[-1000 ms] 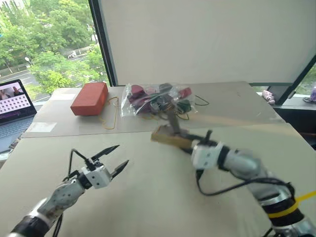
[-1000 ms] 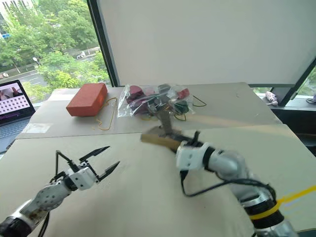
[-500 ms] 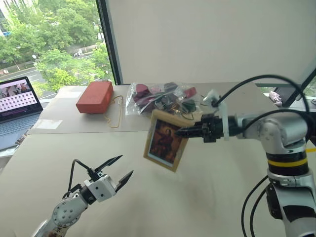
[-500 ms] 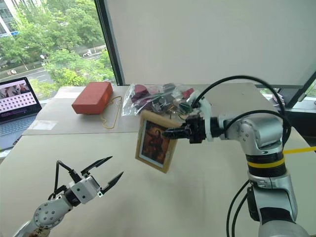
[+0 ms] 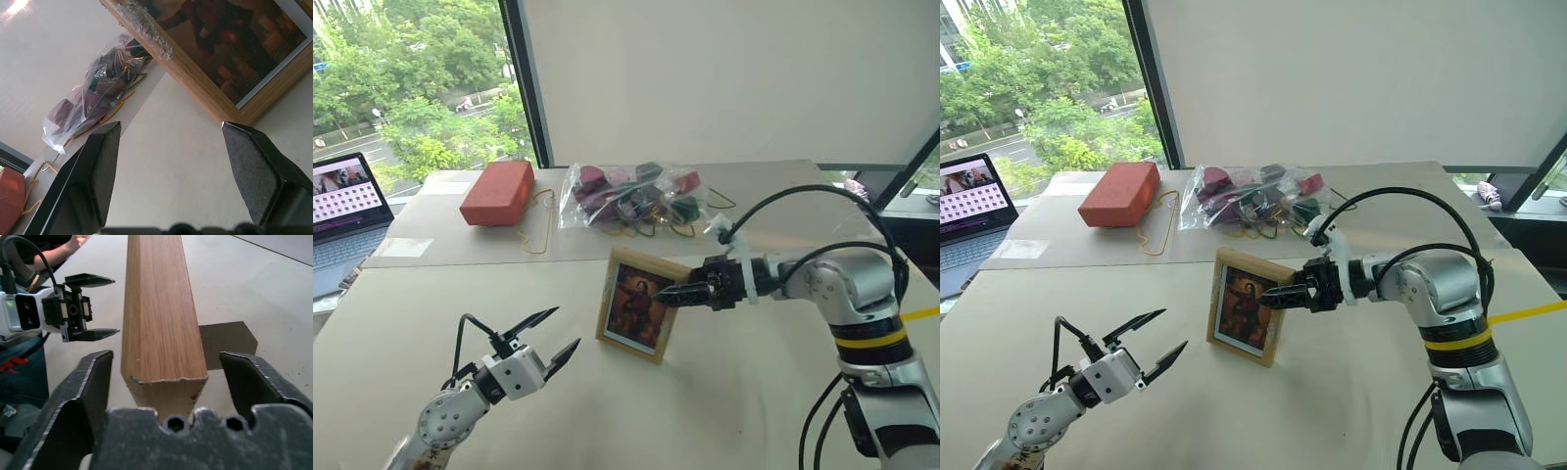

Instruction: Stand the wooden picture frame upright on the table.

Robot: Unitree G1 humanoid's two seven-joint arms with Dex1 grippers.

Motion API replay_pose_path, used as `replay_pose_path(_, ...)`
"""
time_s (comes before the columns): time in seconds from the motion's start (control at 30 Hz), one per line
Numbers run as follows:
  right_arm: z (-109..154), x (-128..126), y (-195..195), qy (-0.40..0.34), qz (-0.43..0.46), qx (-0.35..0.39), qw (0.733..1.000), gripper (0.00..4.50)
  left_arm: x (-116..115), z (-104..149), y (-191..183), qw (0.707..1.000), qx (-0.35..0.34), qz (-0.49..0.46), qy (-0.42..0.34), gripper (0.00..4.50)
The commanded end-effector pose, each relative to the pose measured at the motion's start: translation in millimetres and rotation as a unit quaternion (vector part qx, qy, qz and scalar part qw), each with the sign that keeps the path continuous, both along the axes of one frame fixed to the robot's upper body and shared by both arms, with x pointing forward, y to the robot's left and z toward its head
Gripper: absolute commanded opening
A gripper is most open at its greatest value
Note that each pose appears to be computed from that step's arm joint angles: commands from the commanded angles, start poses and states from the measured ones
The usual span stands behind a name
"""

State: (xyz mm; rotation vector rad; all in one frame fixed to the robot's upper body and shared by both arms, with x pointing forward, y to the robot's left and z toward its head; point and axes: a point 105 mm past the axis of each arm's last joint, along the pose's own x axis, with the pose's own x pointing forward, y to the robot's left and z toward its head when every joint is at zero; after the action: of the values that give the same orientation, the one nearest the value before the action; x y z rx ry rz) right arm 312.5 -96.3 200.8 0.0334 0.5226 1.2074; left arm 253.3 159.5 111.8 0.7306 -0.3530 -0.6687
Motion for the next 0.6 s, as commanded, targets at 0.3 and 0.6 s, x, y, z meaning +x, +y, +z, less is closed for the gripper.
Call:
replay_pose_path(0.3, 25, -46, -61, -0.059, -0.067, -0.006, 0.996, 4.44, 19, 4, 26, 0.969, -0.177, 0.107, 0.134, 3.52)
replay_pose_path(0.6, -31, -18, -110, -0.191, -0.511, -0.049, 0.837, 4.44, 36, 1, 44, 0.885, -0.335, 0.262, 0.191, 3.52)
